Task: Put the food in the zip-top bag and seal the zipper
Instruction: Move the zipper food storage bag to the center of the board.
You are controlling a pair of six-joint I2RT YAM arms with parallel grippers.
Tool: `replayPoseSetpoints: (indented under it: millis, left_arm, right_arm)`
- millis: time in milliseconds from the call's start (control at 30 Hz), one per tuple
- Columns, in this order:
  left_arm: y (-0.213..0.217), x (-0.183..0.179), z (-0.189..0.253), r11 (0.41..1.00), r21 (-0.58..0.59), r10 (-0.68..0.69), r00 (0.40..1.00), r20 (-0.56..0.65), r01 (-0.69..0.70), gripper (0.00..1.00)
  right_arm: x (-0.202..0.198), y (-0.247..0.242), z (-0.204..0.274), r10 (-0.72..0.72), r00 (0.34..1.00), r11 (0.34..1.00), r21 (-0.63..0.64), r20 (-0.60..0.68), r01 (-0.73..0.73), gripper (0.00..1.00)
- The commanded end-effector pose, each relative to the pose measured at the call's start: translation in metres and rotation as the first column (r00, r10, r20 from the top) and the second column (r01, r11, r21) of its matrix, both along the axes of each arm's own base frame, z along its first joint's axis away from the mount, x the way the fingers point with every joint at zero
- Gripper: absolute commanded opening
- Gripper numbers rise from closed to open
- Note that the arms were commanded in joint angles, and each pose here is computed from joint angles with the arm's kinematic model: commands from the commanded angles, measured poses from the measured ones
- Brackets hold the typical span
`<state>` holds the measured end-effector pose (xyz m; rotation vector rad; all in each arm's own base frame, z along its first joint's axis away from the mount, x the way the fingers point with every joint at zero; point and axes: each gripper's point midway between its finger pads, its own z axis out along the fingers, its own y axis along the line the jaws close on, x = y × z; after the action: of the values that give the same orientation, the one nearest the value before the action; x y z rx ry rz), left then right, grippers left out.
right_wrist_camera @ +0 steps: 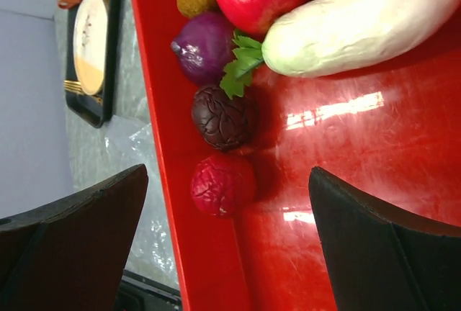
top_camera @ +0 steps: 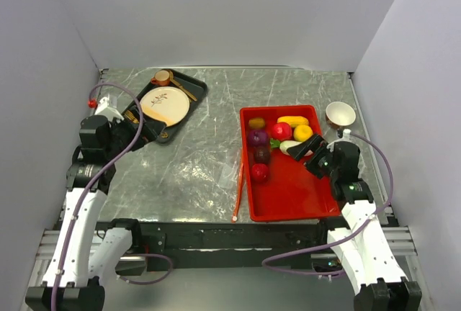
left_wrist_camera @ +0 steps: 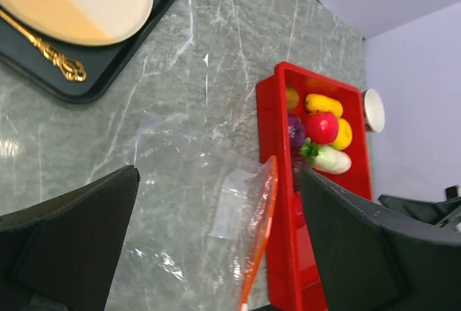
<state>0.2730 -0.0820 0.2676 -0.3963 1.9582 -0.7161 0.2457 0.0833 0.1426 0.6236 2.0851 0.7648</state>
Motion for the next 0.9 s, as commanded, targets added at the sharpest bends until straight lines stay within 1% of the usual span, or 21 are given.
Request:
replayPoseSetpoints:
  millis: [0, 33, 67, 100, 133, 167, 200, 233, 267, 300, 333, 367, 433, 467, 533, 567, 600, 667, 733, 833, 867]
  left_arm:
    - [0.005, -0.012, 0.004, 0.994, -0.069, 0.081, 0.995, -0.054, -0.085, 0.99]
    - [0.005, -0.015, -0.003, 0.994, -0.069, 0.083, 0.993, -0.086, -0.089, 0.99]
    - [0.007, -0.017, -0.022, 0.992, -0.064, 0.100, 0.982, -0.160, -0.111, 0.99]
    - [0.000, -0.021, -0.033, 0.995, -0.079, 0.049, 0.978, -0.201, -0.066, 0.99]
    - [-0.012, -0.023, -0.039, 0.995, -0.098, -0.041, 0.979, -0.199, 0.022, 0.93]
    - [-0.025, -0.024, -0.052, 0.985, -0.136, -0.131, 0.966, -0.224, 0.102, 0.80]
    - [-0.030, -0.027, -0.054, 0.980, -0.140, -0.174, 0.957, -0.231, 0.144, 0.66]
    - [-0.034, -0.027, -0.053, 0.977, -0.139, -0.190, 0.956, -0.223, 0.161, 0.67]
    - [-0.032, -0.028, -0.048, 0.980, -0.119, -0.180, 0.964, -0.194, 0.159, 0.95]
    - [-0.033, -0.030, -0.045, 0.983, -0.093, -0.174, 0.968, -0.181, 0.159, 0.99]
    - [-0.023, -0.030, -0.048, 0.994, -0.053, -0.109, 0.975, -0.193, 0.100, 0.99]
    - [-0.023, -0.033, -0.045, 0.994, -0.047, -0.108, 0.978, -0.181, 0.101, 0.99]
    - [-0.031, -0.041, -0.050, 0.987, -0.052, -0.161, 0.969, -0.189, 0.154, 0.99]
    - [-0.035, -0.045, -0.060, 0.984, -0.063, -0.179, 0.960, -0.215, 0.169, 0.99]
    - [-0.053, -0.052, -0.067, 0.968, -0.091, -0.250, 0.942, -0.223, 0.235, 0.99]
    - [-0.058, -0.055, -0.078, 0.965, -0.094, -0.261, 0.934, -0.244, 0.245, 0.99]
    - [-0.073, -0.063, -0.081, 0.953, -0.109, -0.301, 0.918, -0.257, 0.282, 0.99]
    - [-0.082, -0.059, -0.091, 0.958, -0.082, -0.288, 0.921, -0.263, 0.276, 0.99]
    - [-0.097, -0.062, -0.102, 0.952, -0.078, -0.307, 0.906, -0.292, 0.297, 0.99]
    - [-0.109, -0.052, -0.129, 0.954, -0.057, -0.294, 0.892, -0.344, 0.293, 0.99]
    - [-0.113, -0.046, -0.143, 0.954, -0.048, -0.292, 0.878, -0.379, 0.297, 0.99]
  right_arm:
    - [0.004, -0.001, 0.019, 0.045, 0.998, 0.997, -0.068, 0.038, -0.042, 1.00]
    - [0.003, -0.002, 0.018, 0.049, 0.998, 0.996, -0.080, 0.027, -0.047, 1.00]
    - [0.005, -0.003, 0.023, 0.062, 0.997, 0.993, -0.102, 0.033, -0.059, 1.00]
    - [0.006, -0.003, 0.025, 0.071, 0.997, 0.992, -0.110, 0.036, -0.066, 1.00]
    - [0.005, -0.004, 0.025, 0.075, 0.997, 0.989, -0.128, 0.031, -0.071, 1.00]
    - [0.007, -0.006, 0.030, 0.073, 0.997, 0.988, -0.136, 0.038, -0.067, 1.00]
    - [0.008, -0.006, 0.032, 0.075, 0.996, 0.987, -0.143, 0.038, -0.069, 1.00]
    - [0.008, -0.007, 0.032, 0.072, 0.997, 0.987, -0.148, 0.032, -0.067, 1.00]
    - [0.008, -0.007, 0.035, 0.076, 0.997, 0.986, -0.150, 0.034, -0.071, 1.00]
    - [0.008, -0.006, 0.035, 0.084, 0.996, 0.985, -0.151, 0.033, -0.078, 1.00]
    - [0.009, -0.005, 0.035, 0.093, 0.995, 0.984, -0.153, 0.031, -0.087, 1.00]
    - [0.008, -0.004, 0.036, 0.099, 0.995, 0.984, -0.149, 0.027, -0.094, 1.00]
    - [0.008, -0.002, 0.034, 0.114, 0.993, 0.983, -0.146, 0.015, -0.111, 1.00]
    - [0.007, 0.002, 0.036, 0.133, 0.991, 0.982, -0.140, 0.016, -0.129, 1.00]
    - [0.006, 0.004, 0.036, 0.145, 0.989, 0.981, -0.134, 0.009, -0.142, 1.00]
    - [0.006, 0.005, 0.037, 0.149, 0.989, 0.980, -0.133, 0.012, -0.146, 1.00]
    - [0.006, 0.007, 0.040, 0.158, 0.987, 0.979, -0.132, 0.017, -0.154, 1.00]
    - [0.006, 0.010, 0.042, 0.168, 0.986, 0.978, -0.132, 0.023, -0.164, 1.00]
    - [0.007, 0.012, 0.042, 0.177, 0.984, 0.976, -0.134, 0.015, -0.173, 1.00]
    - [0.012, 0.020, 0.050, 0.212, 0.977, 0.968, -0.142, 0.015, -0.208, 1.00]
    - [0.012, 0.023, 0.052, 0.224, 0.975, 0.964, -0.147, 0.013, -0.220, 1.00]
